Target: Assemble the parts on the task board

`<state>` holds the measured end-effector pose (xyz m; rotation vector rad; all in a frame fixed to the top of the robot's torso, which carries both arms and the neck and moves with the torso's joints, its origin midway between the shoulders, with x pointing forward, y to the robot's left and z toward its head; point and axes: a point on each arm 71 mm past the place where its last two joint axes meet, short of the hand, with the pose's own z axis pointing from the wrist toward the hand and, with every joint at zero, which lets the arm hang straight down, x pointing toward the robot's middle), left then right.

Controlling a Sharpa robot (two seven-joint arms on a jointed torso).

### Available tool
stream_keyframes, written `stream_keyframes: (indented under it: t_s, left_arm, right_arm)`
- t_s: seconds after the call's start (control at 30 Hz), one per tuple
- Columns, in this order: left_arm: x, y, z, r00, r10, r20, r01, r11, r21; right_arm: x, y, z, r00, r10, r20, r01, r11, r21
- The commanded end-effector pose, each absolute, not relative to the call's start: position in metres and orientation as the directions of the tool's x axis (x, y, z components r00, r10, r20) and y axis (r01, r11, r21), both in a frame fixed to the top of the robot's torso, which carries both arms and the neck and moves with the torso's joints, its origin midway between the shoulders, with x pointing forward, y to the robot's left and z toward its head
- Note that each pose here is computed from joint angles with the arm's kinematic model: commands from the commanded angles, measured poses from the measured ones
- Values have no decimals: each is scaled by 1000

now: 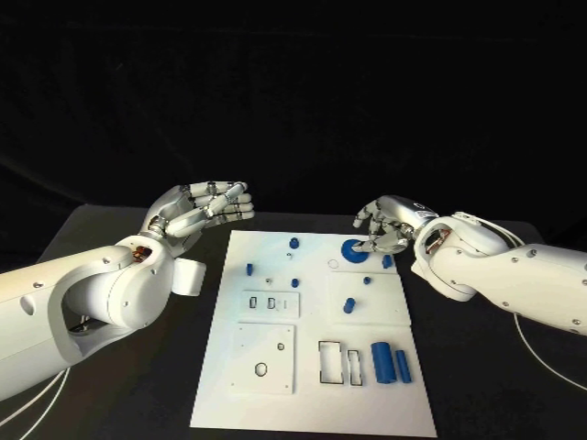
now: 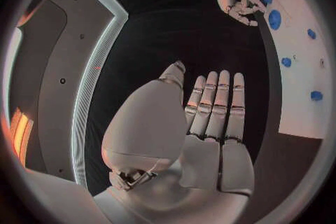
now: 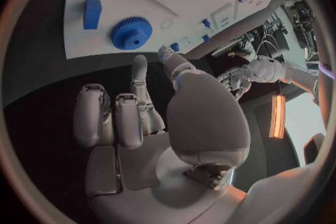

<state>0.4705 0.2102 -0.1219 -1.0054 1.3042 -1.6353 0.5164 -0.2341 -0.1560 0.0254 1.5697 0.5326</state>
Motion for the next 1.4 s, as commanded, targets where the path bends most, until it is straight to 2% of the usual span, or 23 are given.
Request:
stream_keyframes:
  t_s: [0.03, 0.53, 1.4]
  left_arm:
    - [470, 208, -121, -387, -916, 106, 108, -160, -981]
    - [471, 208, -121, -389, -915, 107, 104, -159, -982]
    - [471, 208, -122, -393, -913, 108, 98, -158, -983]
  right_arm:
    - [517, -238, -163, -189, 363, -912, -244, 883, 402]
    - [531, -237, -178, -240, 348, -906, -196, 897, 396]
    - [535, -232, -186, -259, 320, -911, -191, 908, 373]
